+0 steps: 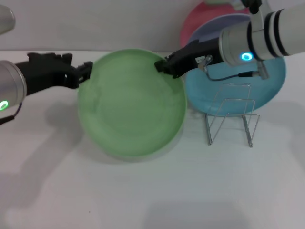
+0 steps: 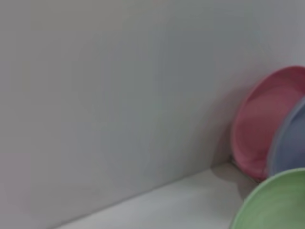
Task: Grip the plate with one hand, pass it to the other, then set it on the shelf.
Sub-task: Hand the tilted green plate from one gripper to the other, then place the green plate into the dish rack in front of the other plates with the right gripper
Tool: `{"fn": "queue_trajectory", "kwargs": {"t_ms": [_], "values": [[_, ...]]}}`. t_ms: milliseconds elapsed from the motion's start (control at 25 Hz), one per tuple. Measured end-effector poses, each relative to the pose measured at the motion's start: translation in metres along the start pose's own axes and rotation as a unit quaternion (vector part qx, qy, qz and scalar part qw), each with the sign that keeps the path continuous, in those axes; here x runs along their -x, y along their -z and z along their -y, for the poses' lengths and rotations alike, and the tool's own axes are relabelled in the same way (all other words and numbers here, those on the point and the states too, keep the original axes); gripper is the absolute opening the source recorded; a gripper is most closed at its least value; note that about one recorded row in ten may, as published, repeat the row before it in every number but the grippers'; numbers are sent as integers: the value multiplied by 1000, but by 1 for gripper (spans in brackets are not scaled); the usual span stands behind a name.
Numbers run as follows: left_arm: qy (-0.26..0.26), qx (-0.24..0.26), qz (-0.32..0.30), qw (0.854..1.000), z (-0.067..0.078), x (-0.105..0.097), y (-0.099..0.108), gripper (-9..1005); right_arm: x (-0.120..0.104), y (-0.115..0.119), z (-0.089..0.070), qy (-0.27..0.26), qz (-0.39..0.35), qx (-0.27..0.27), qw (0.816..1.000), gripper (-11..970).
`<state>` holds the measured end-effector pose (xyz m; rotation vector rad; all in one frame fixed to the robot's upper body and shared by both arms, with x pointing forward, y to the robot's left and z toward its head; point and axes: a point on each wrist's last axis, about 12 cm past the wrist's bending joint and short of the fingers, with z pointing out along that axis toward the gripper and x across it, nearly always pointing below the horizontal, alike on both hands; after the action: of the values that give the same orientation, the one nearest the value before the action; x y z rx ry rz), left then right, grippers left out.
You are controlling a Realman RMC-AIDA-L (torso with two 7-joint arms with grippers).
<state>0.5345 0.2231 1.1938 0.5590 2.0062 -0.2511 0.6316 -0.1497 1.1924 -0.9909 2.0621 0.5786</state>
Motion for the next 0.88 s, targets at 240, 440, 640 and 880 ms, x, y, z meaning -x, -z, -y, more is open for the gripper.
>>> {"fn": "queue_trajectory", "kwargs": {"t_ms": [240,440,640,880], "values": [[-12,21,38,999,-4,11,6,541,0,13,4,18,18,-16,1000,52],[-14,69,97,993,-17,13,14,609,-2,40,6,77,73,-42,993,53],[-4,105,126,987,-25,5,19,657,-12,73,-4,135,171,-39,975,52],[7,123,125,984,-31,-10,16,654,-42,103,-4,176,240,-66,952,51]]}}
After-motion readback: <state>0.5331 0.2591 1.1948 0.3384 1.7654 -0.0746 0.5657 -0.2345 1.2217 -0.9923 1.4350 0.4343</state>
